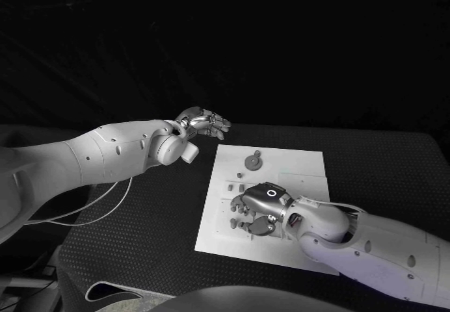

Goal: Assemble the parts on the task board

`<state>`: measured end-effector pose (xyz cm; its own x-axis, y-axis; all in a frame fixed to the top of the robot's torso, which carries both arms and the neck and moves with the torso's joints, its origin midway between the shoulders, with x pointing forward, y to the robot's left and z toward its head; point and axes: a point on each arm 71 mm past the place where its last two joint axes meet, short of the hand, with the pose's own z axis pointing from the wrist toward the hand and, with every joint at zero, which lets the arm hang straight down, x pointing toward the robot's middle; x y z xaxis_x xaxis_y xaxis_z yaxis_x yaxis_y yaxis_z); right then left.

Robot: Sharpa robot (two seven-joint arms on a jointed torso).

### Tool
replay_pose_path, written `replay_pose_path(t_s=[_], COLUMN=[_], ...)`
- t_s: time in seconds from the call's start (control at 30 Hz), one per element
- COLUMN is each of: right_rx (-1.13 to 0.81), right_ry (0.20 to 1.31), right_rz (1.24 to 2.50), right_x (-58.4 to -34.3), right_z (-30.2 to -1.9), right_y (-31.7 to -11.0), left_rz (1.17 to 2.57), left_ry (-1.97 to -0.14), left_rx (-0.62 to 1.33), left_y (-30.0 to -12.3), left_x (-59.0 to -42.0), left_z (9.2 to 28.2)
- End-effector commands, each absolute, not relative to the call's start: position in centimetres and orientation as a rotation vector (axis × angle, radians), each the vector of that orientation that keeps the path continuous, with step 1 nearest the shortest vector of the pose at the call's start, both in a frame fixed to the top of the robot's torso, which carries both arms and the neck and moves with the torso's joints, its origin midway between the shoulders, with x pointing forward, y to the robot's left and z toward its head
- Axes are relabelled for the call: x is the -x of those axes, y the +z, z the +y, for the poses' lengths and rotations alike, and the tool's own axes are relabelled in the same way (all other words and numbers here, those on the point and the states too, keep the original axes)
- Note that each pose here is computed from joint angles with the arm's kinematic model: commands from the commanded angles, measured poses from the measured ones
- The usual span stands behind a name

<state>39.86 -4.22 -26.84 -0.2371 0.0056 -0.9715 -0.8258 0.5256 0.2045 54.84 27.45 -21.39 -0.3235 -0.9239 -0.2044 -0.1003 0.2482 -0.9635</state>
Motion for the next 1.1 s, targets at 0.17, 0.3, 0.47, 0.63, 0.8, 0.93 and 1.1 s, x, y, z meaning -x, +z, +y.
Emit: replay_pose_path(t_s=[0.17,0.3,0.47,0.63,0.8,0.93,1.1], right_rx=[0.304,0.203,0.065,-0.06,-0.12,-0.103,-0.121], right_ry=[0.938,0.916,0.866,0.812,0.754,0.655,0.585], right_rz=[1.838,1.893,2.009,2.133,2.208,2.315,2.392], right_x=[-44.2,-45.2,-45.8,-45.6,-45.2,-44.2,-42.9], right_z=[-9.4,-12.1,-15.3,-17.9,-19.3,-20.0,-20.1], right_y=[-23.9,-22.7,-22.0,-22.6,-23.1,-23.8,-24.6], left_rz=[1.621,1.613,1.607,1.609,1.609,1.611,1.615], left_ry=[-1.183,-1.18,-1.176,-1.18,-1.178,-1.178,-1.181], left_rx=[0.964,0.965,0.967,0.967,0.968,0.969,0.97], left_y=[-21.2,-21.2,-21.2,-21.2,-21.3,-21.4,-21.4], left_x=[-54.9,-55.0,-55.1,-55.1,-55.1,-55.0,-54.9], left_z=[27.8,27.9,28.0,27.9,28.0,28.1,28.0])
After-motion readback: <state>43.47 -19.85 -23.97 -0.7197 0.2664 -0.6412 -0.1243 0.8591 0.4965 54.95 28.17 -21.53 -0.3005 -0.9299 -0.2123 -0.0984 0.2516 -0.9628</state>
